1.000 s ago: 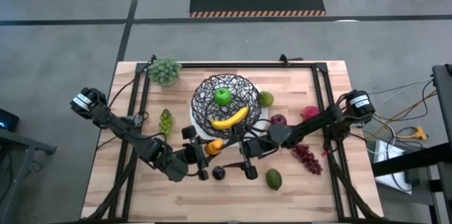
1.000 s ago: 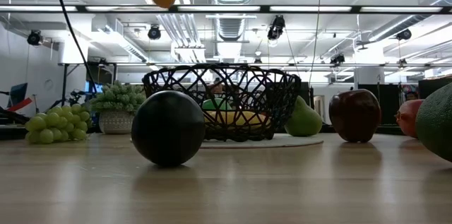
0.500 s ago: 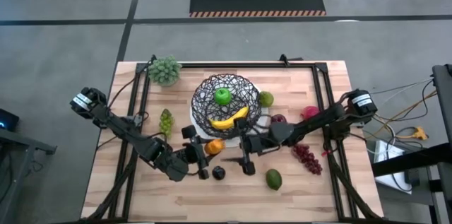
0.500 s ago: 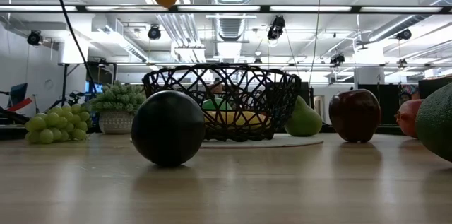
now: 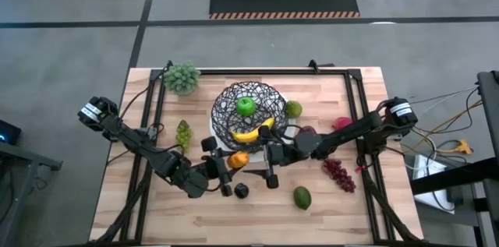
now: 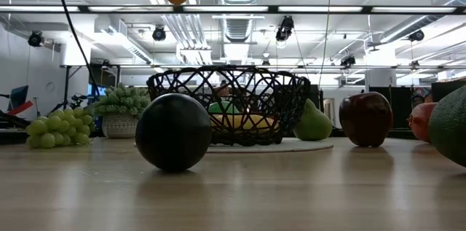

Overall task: Build produce basket
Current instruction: Put the mango into the wire basket

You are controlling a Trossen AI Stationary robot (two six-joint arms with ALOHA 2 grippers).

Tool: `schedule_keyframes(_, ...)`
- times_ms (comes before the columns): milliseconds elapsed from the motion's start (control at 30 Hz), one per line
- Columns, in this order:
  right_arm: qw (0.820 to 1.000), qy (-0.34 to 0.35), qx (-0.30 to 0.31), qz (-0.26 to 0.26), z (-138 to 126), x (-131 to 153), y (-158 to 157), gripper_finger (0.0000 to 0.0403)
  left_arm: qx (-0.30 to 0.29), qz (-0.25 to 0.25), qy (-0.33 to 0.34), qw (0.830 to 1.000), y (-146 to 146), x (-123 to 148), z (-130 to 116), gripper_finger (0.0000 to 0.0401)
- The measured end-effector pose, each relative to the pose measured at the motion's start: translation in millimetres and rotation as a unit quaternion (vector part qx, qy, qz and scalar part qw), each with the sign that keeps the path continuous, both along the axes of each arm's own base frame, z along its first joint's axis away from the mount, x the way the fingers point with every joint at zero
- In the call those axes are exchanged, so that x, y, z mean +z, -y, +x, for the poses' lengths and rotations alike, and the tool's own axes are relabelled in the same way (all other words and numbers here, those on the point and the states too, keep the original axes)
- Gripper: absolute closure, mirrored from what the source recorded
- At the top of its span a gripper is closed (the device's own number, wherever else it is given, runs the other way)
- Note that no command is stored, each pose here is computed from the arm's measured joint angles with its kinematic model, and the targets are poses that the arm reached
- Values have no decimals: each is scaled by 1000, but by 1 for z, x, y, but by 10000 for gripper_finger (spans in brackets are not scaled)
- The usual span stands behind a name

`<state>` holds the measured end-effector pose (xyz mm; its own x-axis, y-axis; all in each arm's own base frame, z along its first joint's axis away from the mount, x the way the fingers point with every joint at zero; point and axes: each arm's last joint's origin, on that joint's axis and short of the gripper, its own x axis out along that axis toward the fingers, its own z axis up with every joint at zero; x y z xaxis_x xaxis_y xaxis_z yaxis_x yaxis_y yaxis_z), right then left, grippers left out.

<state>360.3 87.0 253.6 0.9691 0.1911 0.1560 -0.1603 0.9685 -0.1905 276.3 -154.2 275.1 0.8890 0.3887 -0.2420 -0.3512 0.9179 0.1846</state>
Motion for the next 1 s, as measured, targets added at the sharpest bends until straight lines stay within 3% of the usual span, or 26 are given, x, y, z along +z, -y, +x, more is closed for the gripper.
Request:
schedule_keyframes(200, 1000, -11, -3, -2, 5, -9, 0, 139, -8, 14, 11, 1000, 0, 5, 2, 234)
schedule_keyframes(367, 1000, -6, 8, -7, 7, -6, 0, 191, -8, 13, 13, 1000, -1, 6, 3, 230)
schedule_keyframes(533, 1000, -7, 8, -8, 8, -6, -1, 239, -7, 12, 14, 1000, -1, 6, 3, 201)
schedule_keyframes(800, 1000, -10, 9, -3, 8, -6, 0, 243, -9, 38, -1, 999, -2, 5, 2, 113)
schedule_keyframes(1000, 999, -45, -7, 16, 9, -8, 10, 243, -17, 68, -44, 997, -8, 10, -12, 86)
